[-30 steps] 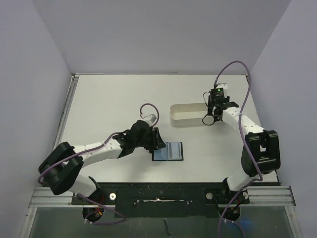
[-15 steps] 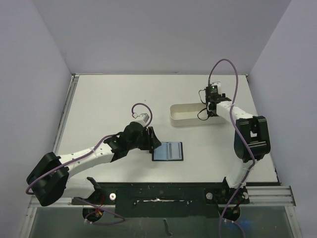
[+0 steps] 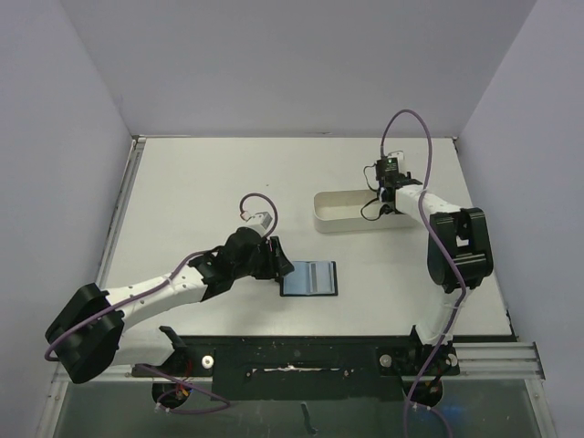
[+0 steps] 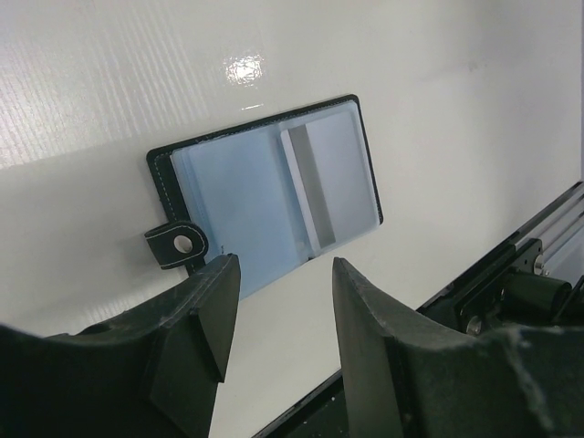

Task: Put the credit cards into the card holder
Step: Pick up the credit card from the storage box.

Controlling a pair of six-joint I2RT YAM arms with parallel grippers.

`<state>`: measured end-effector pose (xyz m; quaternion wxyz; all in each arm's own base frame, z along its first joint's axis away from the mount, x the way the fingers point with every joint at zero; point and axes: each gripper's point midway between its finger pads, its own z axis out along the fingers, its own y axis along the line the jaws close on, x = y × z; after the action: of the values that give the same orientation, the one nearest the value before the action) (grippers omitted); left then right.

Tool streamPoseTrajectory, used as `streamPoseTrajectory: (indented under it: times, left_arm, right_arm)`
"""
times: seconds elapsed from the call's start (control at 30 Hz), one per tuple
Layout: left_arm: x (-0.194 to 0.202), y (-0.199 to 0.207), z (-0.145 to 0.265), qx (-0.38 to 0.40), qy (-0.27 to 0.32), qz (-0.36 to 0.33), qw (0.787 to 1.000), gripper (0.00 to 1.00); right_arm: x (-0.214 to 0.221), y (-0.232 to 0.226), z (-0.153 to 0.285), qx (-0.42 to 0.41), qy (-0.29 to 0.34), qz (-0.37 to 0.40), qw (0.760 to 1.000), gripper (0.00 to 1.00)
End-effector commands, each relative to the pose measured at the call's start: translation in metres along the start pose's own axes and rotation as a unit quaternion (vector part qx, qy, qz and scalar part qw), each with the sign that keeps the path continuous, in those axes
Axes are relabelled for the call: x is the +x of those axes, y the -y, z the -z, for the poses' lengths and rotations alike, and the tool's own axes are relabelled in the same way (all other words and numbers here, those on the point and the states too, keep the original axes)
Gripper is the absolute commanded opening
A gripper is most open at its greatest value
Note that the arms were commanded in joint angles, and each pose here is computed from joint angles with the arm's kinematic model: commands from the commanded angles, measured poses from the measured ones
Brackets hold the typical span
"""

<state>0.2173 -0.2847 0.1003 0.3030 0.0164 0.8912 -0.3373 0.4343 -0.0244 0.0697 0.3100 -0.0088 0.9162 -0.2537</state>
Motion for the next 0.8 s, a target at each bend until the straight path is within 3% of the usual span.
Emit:
streamPoseTrajectory:
  times: [0.0, 0.4, 0.77]
  left_arm:
    - [-0.011, 0.005, 0.004, 0.010, 0.022, -0.004, 1.000, 0.43]
    - [-0.004, -0.002, 0.000, 0.003, 0.013, -0.005, 1.000, 0.43]
    - [0.000, -0.016, -0.003, -0.026, 0.006, -0.004, 1.000, 0.43]
  right_arm:
    - [-0.038, 0.019, 0.011, 0.024, 0.050, -0.029, 0.998, 0.29]
    - [-0.052, 0.025, 0.033, 0.007, 0.068, -0.041, 0.997, 0.12]
    - [-0.058, 0.003, 0.076, -0.104, 0.072, -0.051, 0.991, 0.01]
